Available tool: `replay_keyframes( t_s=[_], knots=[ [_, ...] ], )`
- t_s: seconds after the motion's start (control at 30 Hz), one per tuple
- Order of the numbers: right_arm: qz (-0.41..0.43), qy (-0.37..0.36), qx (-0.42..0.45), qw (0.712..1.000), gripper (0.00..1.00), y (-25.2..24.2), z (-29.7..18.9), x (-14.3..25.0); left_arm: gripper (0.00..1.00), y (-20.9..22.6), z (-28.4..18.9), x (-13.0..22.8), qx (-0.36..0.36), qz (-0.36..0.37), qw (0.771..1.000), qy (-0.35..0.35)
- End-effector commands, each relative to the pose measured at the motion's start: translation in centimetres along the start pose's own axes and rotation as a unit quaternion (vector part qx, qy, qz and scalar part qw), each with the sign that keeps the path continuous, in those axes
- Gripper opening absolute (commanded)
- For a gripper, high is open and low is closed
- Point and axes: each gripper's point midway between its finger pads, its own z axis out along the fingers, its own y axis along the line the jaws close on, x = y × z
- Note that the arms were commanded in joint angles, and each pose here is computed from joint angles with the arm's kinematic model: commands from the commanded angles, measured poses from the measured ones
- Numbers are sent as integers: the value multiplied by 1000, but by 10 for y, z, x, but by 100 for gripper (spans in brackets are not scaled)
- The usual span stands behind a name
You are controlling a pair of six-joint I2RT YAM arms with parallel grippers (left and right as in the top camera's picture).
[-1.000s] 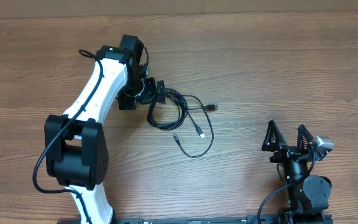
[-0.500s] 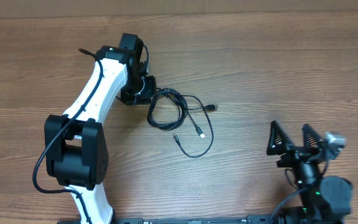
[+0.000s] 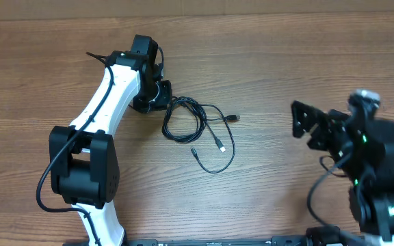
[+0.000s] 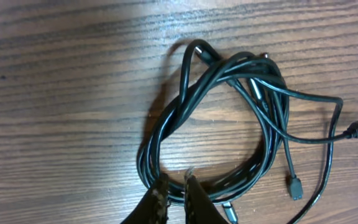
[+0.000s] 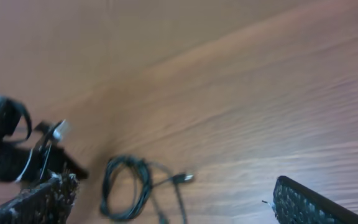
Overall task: Untangle cables
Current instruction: 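Raise the right arm and swing the right gripper toward the cable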
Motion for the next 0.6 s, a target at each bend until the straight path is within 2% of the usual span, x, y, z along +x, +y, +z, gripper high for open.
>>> replay_keyframes(
  t_s=[0.0, 0.1, 0.27, 0.3, 0.37, 0.57],
  knots=[
    [4, 54, -56, 997, 100, 19, 11, 12, 12, 1, 3, 2, -6, 10, 1000, 3],
    [8, 74, -67, 995, 100, 21, 19, 17, 20, 0, 3, 2, -6, 11, 1000, 2],
    [10, 78, -62, 995, 100, 19, 22, 18, 51, -1, 4, -3, -4, 13, 1000, -9],
    [10, 78, -62, 995, 100, 19, 23, 18, 60, -1, 3, -5, -6, 14, 1000, -11],
    [10, 77, -57, 995, 100, 17, 23, 18, 100, 1, 3, -6, -11, 14, 1000, -14],
    [10, 77, -57, 995, 100, 17, 23, 18, 100, 2, 3, -6, -14, 14, 1000, -15]
  ],
)
